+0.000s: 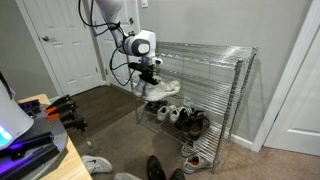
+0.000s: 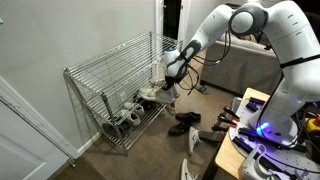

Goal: Remove the sneakers from the first to the second shelf on the shoe rack

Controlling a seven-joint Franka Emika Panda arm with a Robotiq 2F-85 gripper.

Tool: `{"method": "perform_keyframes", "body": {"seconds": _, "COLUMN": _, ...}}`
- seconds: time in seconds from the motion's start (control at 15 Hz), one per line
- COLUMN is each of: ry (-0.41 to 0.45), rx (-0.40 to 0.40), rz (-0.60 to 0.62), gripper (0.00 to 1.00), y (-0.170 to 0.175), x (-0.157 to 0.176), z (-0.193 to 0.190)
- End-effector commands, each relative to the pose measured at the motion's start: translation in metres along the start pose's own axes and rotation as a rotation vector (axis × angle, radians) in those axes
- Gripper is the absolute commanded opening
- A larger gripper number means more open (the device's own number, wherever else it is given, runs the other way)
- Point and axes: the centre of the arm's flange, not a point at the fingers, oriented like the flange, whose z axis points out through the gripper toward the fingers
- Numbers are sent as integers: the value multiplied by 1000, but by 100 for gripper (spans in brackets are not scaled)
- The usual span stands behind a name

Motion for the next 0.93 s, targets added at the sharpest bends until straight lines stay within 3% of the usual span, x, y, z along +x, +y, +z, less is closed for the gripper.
{"method": "perform_keyframes", "body": {"seconds": 0.0, "ry": 30, "rx": 56, "rz": -39, "gripper": 5, "y": -7, "x": 5, "z": -12}}
{"method": "perform_keyframes", "body": {"seconds": 0.53, "ry": 94, "rx": 49, "rz": -33, "gripper": 5, "y": -7, "x": 55, "z": -31}}
{"method": "perform_keyframes", "body": {"seconds": 0.87, "ry": 168, "rx": 46, "rz": -27, "gripper": 5, "y": 1, "x": 73, "z": 0}}
